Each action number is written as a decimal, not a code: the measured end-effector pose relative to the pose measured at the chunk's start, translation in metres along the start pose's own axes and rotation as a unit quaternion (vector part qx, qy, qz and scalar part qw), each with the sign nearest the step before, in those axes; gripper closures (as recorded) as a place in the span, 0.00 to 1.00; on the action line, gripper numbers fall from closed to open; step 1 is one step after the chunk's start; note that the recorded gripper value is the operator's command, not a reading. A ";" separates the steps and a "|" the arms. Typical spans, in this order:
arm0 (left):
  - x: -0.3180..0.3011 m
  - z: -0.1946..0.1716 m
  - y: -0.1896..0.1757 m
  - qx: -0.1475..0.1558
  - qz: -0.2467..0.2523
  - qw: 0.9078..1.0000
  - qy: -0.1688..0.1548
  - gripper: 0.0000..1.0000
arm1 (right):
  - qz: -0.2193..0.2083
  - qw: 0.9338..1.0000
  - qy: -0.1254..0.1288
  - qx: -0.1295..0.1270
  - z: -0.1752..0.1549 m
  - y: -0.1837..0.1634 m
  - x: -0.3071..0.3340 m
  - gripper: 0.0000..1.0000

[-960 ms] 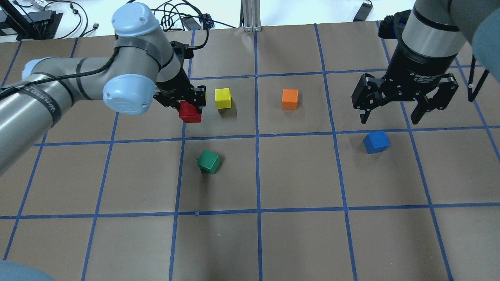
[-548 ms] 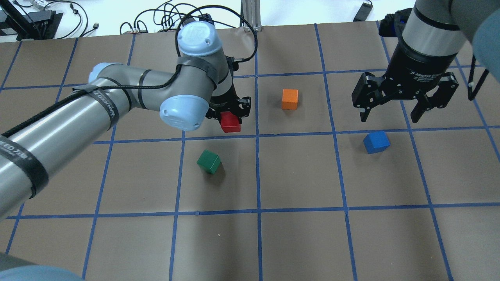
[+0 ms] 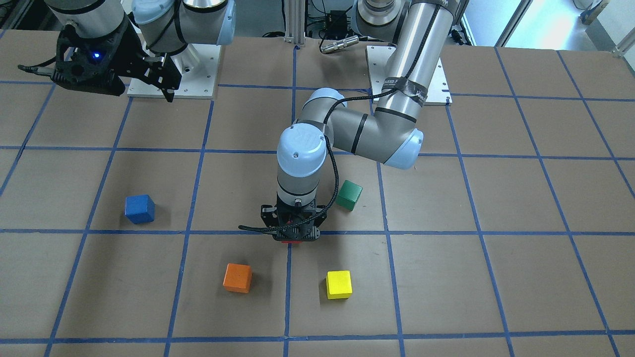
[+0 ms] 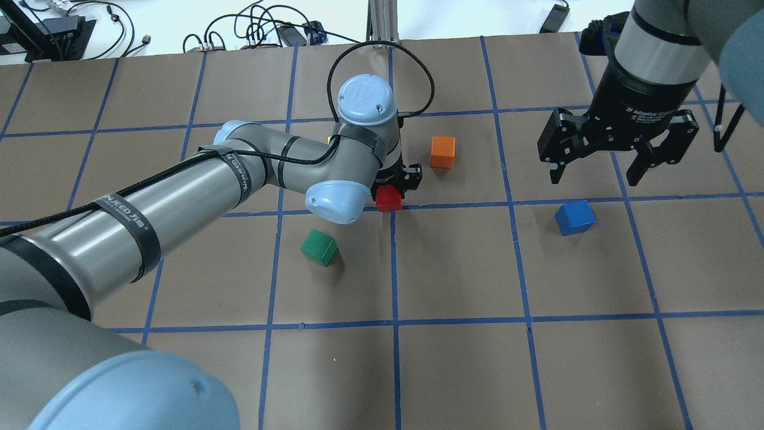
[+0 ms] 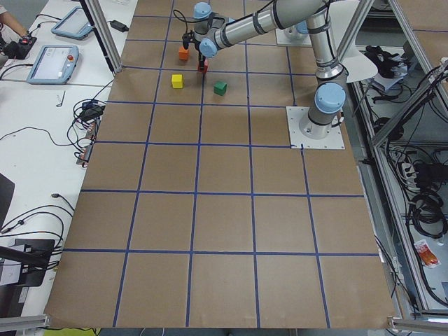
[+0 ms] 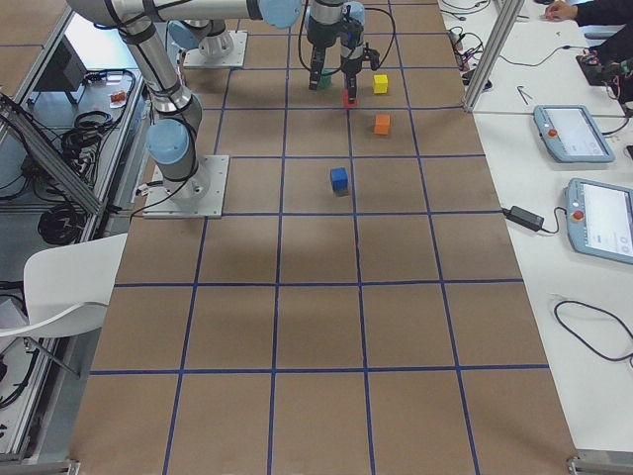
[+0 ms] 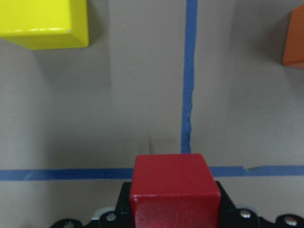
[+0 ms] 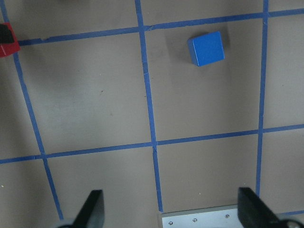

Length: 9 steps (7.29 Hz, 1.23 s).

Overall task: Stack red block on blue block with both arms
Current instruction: 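Carry the red cube toward the table centre and set it down, then raise the left gripper away while the right gripper moves toward the red cube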

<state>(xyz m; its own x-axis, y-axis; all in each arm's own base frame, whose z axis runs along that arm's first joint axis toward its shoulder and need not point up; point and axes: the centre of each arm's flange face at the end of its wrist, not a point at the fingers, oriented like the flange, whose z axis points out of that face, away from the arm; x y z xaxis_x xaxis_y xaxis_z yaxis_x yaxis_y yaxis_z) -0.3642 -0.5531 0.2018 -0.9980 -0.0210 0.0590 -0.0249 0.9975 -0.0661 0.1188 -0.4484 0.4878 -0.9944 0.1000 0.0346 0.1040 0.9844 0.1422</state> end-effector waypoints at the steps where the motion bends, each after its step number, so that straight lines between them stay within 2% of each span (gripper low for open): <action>1: 0.002 0.007 -0.001 -0.001 0.003 1.000 -0.001 0.00 | -0.001 1.000 0.000 -0.007 0.007 -0.006 0.000 0.00; 2: 0.000 0.006 0.000 0.002 0.008 1.000 -0.009 0.00 | -0.001 1.000 0.000 -0.016 0.021 -0.019 -0.001 0.00; 3: -0.004 -0.002 0.000 0.010 0.016 1.000 -0.022 0.00 | -0.001 1.000 0.000 -0.012 0.029 -0.030 -0.002 0.00; 5: -0.020 -0.035 -0.011 0.027 0.031 0.999 -0.028 0.00 | -0.002 1.000 -0.003 0.005 0.036 -0.044 -0.005 0.00; 6: -0.039 -0.065 -0.019 0.031 0.046 0.998 -0.029 0.00 | -0.002 1.000 -0.004 0.013 0.037 -0.049 -0.007 0.00; 9: -0.132 -0.175 -0.028 0.031 0.116 0.992 -0.041 0.00 | -0.018 0.997 -0.013 0.070 0.043 -0.077 -0.029 0.00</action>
<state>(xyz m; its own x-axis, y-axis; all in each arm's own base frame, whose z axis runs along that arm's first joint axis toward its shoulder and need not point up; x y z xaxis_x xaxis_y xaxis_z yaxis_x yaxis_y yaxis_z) -0.2219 -0.5668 0.3699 -0.9787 0.1999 -0.0466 0.2044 0.9703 -0.1293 0.1389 -0.5212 0.4328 -0.9979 0.0653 0.0052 0.0653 0.9979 0.0037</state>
